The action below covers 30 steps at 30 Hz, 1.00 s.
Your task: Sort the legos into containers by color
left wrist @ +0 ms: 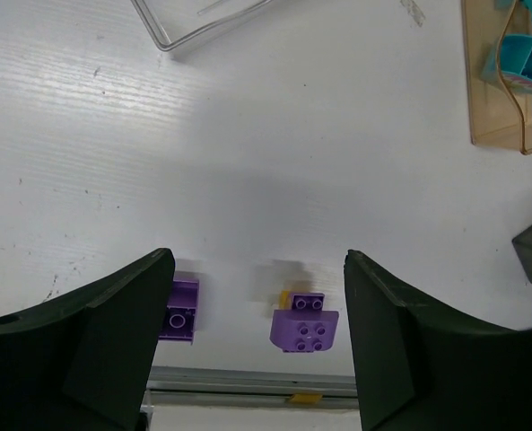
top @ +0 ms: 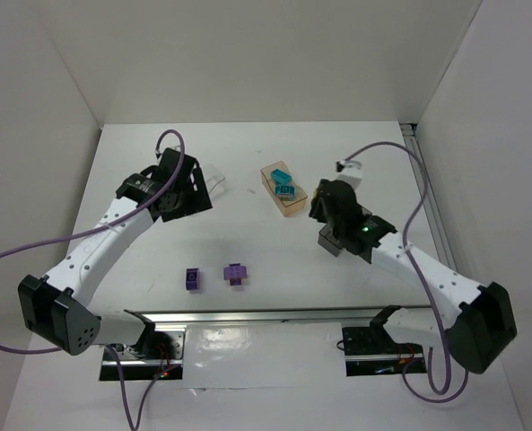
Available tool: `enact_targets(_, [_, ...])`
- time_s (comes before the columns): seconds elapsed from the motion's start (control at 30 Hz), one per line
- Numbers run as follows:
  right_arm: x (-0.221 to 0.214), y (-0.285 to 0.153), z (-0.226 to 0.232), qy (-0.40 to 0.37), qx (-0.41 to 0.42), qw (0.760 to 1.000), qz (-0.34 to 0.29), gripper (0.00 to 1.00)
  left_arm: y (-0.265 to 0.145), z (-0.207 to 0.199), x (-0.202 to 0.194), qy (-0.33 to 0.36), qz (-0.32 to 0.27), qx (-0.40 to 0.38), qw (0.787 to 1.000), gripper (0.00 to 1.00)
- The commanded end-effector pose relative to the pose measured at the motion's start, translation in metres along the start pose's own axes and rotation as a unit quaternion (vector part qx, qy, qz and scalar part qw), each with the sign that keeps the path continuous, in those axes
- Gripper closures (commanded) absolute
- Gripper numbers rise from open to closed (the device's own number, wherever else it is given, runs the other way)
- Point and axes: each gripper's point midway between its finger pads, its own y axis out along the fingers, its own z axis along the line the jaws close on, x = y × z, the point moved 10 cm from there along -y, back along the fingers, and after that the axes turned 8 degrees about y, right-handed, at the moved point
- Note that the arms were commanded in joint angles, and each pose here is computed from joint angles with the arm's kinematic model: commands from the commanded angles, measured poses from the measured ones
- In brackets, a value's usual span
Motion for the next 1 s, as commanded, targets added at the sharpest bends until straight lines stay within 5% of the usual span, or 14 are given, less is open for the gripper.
enact_targets(0.0, [0.000, 0.000, -0.049, 0.043, -0.089, 0.995, -0.007, 0.74, -0.002, -0.004, -0.002, 0.020, -0.004, -0.020, 1.000, 0.16])
enact_targets(0.37, [-0.004, 0.022, -0.095, 0.082, -0.137, 0.987, 0.028, 0.72, 0.004, -0.008, -0.002, 0.036, 0.007, -0.022, 0.999, 0.16])
enact_targets(0.63, [-0.016, 0.022, -0.103, 0.084, -0.154, 0.984, 0.040, 0.40, 0.002, -0.009, -0.001, 0.035, 0.006, -0.028, 0.999, 0.11])
enact_targets(0.97, [-0.002, -0.007, -0.068, 0.055, -0.085, 0.995, 0.021, 0.35, 0.004, -0.003, -0.010, 0.034, 0.015, -0.012, 0.999, 0.11])
